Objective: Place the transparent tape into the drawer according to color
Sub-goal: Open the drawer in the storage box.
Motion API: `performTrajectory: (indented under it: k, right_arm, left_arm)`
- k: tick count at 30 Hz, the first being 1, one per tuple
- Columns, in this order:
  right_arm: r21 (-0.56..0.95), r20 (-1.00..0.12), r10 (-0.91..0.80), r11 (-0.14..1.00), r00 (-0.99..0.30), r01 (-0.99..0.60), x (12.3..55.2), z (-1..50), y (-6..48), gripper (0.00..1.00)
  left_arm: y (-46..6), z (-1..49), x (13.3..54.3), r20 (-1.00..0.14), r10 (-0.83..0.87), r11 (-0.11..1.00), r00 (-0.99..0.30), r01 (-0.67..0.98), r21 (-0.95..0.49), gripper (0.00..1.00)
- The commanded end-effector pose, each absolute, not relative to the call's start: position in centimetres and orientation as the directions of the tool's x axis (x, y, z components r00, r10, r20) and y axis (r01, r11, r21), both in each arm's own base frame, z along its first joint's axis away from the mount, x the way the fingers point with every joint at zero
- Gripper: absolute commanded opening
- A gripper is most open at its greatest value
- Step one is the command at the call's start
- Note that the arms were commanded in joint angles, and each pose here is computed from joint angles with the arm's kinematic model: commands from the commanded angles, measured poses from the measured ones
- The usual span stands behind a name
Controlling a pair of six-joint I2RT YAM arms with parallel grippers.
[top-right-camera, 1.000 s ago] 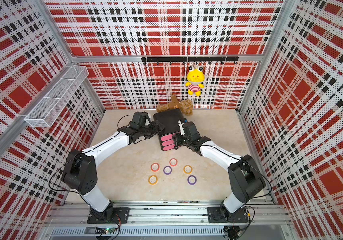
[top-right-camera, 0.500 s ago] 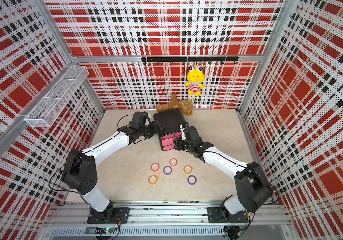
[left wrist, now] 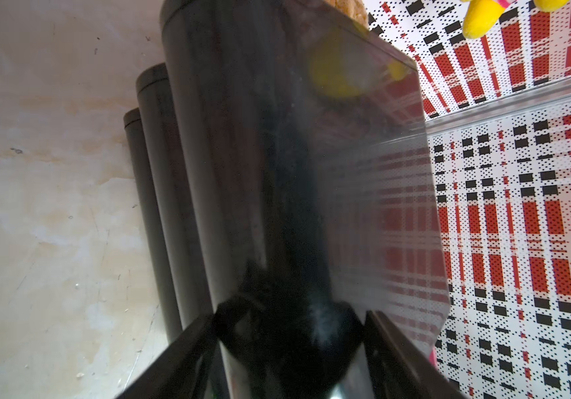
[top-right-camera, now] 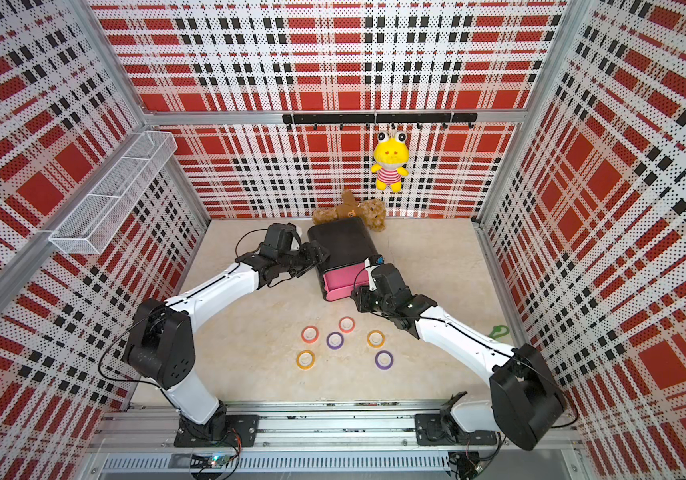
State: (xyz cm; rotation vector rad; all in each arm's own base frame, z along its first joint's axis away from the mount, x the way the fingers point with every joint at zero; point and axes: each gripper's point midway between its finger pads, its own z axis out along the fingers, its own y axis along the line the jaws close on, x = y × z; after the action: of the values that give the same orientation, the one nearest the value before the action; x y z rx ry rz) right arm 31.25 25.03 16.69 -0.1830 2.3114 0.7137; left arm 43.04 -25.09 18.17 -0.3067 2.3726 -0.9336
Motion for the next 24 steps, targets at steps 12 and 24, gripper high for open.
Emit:
performTrajectory:
  k: [12,24]
  right_arm:
    - [0.463,-0.702,0.104,0.818,-0.704,-0.341,29.7,19.3,25.1,0.2]
    - [0.452,-0.701,0.1,0.828,-0.706,-0.332,29.7,18.2,25.2,0.41]
  left_arm:
    - [-26.1,16.6,42.5,-0.408,-0.356,0.748,-0.841,0.005,-0.663,0.73]
    - [-26.0,16.6,42.3,-0.408,-0.358,0.75,-0.84,0.002,-0.662,0.73]
